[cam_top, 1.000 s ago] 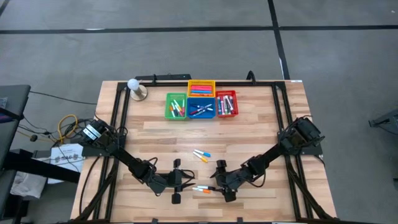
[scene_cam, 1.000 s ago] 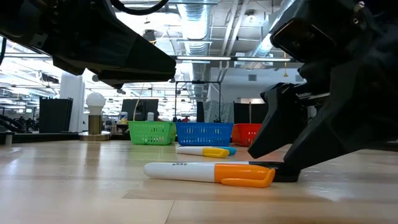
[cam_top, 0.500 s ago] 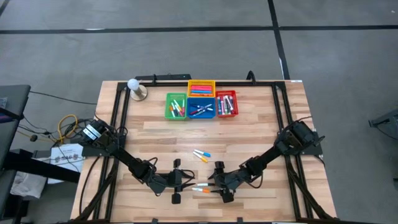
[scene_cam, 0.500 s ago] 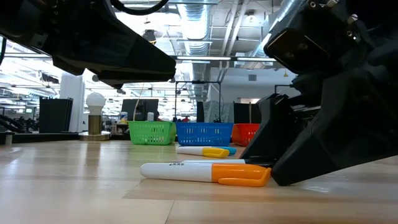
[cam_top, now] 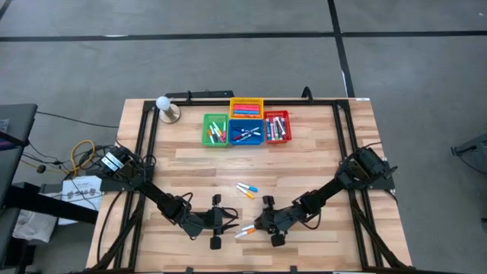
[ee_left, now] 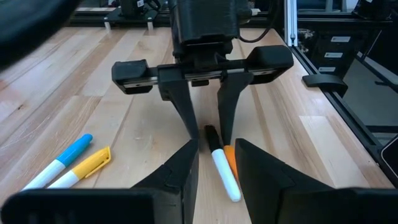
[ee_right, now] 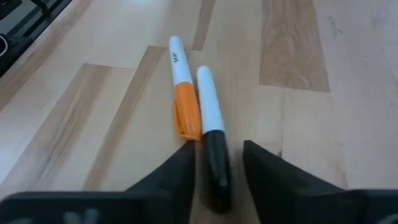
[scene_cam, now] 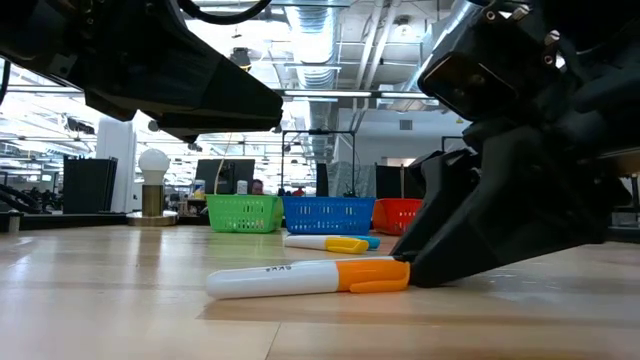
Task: Pick & Place Markers
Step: Put the small black highlighter pen into the green bin
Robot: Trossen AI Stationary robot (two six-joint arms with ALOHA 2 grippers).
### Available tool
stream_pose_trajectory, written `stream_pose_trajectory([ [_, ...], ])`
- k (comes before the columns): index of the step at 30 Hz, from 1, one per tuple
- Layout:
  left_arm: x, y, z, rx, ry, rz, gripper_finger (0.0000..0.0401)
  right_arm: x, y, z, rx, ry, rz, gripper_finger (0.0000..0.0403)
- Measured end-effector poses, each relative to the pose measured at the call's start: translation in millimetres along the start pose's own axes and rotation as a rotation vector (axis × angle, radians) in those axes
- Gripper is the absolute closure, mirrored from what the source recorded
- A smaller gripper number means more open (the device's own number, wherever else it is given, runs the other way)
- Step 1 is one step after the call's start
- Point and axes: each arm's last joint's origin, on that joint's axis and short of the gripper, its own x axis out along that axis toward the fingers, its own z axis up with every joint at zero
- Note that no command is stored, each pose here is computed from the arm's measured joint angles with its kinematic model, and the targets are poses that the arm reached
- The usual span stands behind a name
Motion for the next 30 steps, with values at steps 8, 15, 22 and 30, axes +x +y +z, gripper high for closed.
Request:
stream_pose_trajectory([
  [8, 0, 0, 0, 0.000, 0.000, 0.000, 0.0297, -1, -3, 2, 0.008, -0.002, 0.001, 0.0348],
  [15, 0, 0, 0, 0.000, 0.000, 0.000, 0.0297, -14, -5, 9, -0.026, 0.017, -0.045, 0.0369],
  [22, 1, 0, 0, -0.001, 0.006, -0.021, 0.0297, -32, -4, 23, -0.031, -0.026, -0.186, 0.0350],
  [30, 6, 8, 3, -0.017, -0.005, 0.001, 0.0297, -49, 6, 37, -0.027, -0.104, -0.191, 0.0367],
])
